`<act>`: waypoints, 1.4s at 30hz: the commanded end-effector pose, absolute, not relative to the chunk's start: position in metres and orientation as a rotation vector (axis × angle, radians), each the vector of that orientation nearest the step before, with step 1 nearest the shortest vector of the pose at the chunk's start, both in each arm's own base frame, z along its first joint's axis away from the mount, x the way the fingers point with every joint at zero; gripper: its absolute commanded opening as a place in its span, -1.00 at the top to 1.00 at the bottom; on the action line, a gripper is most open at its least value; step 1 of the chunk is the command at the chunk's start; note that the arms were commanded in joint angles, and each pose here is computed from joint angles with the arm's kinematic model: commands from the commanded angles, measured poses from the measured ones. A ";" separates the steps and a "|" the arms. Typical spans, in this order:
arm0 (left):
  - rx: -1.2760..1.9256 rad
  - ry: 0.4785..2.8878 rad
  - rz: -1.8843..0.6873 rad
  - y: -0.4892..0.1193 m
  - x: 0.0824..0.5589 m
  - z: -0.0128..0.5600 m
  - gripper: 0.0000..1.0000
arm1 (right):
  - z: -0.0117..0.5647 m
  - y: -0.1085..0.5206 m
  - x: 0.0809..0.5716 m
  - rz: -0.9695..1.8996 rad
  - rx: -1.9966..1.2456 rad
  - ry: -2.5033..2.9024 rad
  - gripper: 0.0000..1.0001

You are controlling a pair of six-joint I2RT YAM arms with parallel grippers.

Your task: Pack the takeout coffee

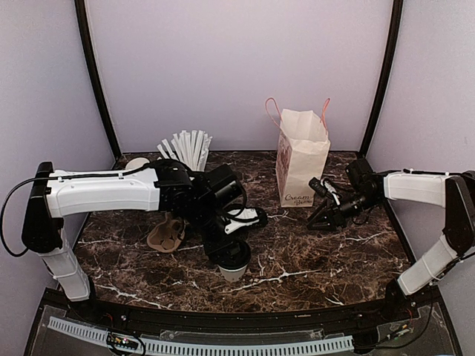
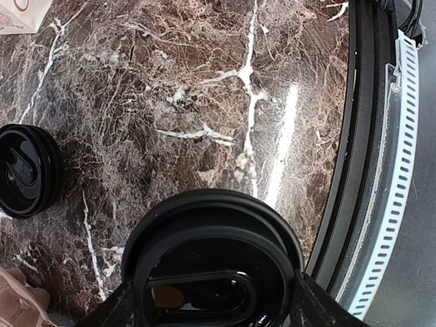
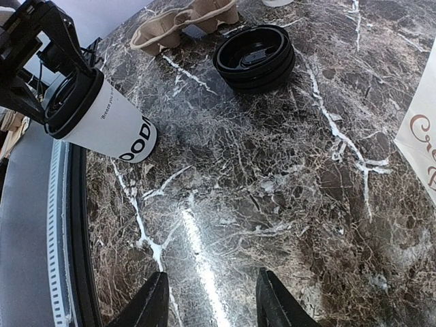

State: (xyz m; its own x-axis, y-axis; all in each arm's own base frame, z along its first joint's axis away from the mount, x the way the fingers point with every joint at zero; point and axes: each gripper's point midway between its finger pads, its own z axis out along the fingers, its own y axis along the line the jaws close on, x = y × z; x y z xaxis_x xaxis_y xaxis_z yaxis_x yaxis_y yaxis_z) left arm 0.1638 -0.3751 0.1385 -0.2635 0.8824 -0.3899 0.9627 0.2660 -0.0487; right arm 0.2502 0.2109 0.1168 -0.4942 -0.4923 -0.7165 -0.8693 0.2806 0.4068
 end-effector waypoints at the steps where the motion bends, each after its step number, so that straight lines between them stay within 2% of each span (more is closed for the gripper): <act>1: 1.831 2.339 -0.269 -0.344 0.151 0.111 -0.40 | 0.121 0.214 0.249 1.129 -1.233 2.082 0.10; 6: 1.813 2.339 -0.239 -0.344 0.156 0.110 -0.41 | 0.121 0.214 0.248 1.129 -1.232 2.081 0.10; 14: 1.646 2.206 -0.389 -0.363 0.176 0.170 -0.40 | 0.121 0.215 0.248 1.139 -1.231 2.082 0.10; 20: 1.604 2.153 -0.416 -0.367 0.181 0.189 -0.40 | 0.122 0.215 0.248 1.133 -1.232 2.080 0.10; 32: 1.649 2.214 -0.509 -0.369 0.164 0.175 -0.40 | 0.120 0.214 0.248 1.132 -1.235 2.085 0.10; 42: 1.685 2.241 -0.418 -0.368 0.166 0.154 -0.40 | 0.120 0.214 0.247 1.127 -1.238 2.085 0.10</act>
State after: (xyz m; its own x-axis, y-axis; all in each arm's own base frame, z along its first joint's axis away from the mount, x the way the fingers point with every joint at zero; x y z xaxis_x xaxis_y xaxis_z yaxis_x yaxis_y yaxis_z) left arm 0.1698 -0.3715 0.1641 -0.2629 0.8526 -0.4517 0.9618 0.2687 -0.0527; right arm 0.2498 0.2112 0.1173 -0.4941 -0.4909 -0.7175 -0.8694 0.2777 0.4086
